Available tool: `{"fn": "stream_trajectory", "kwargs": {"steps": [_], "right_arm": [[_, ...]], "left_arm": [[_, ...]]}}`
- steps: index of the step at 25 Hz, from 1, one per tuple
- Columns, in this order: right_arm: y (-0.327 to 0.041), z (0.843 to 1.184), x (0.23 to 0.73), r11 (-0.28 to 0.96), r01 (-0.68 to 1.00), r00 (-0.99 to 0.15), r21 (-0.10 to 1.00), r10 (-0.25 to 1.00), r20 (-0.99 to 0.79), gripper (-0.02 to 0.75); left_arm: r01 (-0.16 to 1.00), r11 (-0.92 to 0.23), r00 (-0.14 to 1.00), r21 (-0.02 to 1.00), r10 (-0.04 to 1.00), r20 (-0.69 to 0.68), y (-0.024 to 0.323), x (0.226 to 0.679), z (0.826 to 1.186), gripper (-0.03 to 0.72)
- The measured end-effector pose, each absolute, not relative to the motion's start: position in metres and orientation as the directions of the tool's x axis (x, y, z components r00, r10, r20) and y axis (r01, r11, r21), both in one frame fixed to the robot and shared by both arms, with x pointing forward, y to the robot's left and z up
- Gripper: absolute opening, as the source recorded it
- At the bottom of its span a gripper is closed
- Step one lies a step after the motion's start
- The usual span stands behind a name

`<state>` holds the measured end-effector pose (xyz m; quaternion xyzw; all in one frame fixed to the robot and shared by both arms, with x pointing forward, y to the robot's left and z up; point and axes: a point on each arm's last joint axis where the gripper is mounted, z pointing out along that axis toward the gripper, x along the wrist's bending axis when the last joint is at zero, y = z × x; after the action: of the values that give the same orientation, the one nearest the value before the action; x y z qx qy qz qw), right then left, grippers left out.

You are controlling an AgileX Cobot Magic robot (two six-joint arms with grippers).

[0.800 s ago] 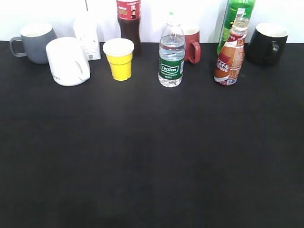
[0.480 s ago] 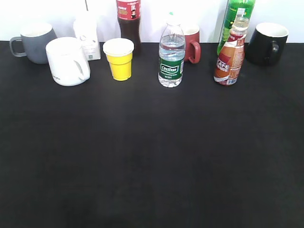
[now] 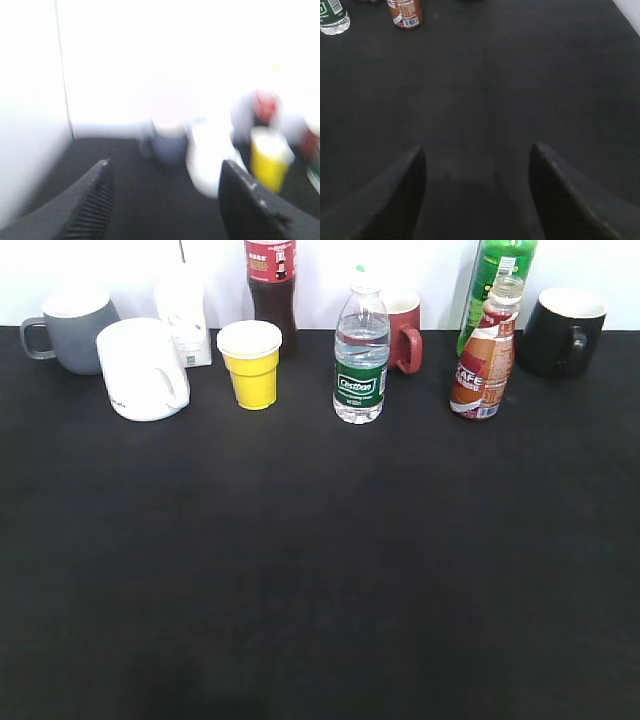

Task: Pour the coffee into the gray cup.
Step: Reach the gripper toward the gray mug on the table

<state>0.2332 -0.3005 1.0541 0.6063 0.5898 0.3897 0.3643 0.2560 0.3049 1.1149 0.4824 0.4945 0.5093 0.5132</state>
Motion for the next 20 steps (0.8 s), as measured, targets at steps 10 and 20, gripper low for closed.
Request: {"fn": "stream_trajectory", "kwargs": {"steps": [10,20], "right_arm": [[-0.3,1.054,0.233,-0.039,0.431,0.001,0.901,0.999,0.043,0.507],[-0.3,1.054,0.233,-0.039,0.431,0.001,0.901,0.999,0.043,0.507]], "left_arm": [[-0.116,-0.016,0.071,0.993,0.997,0.024,0.292,0.412,1.117,0.472],[0.075,0.001,0.118,0.997,0.993,-0.01,0.283,0.523,1.002,0.472]]}}
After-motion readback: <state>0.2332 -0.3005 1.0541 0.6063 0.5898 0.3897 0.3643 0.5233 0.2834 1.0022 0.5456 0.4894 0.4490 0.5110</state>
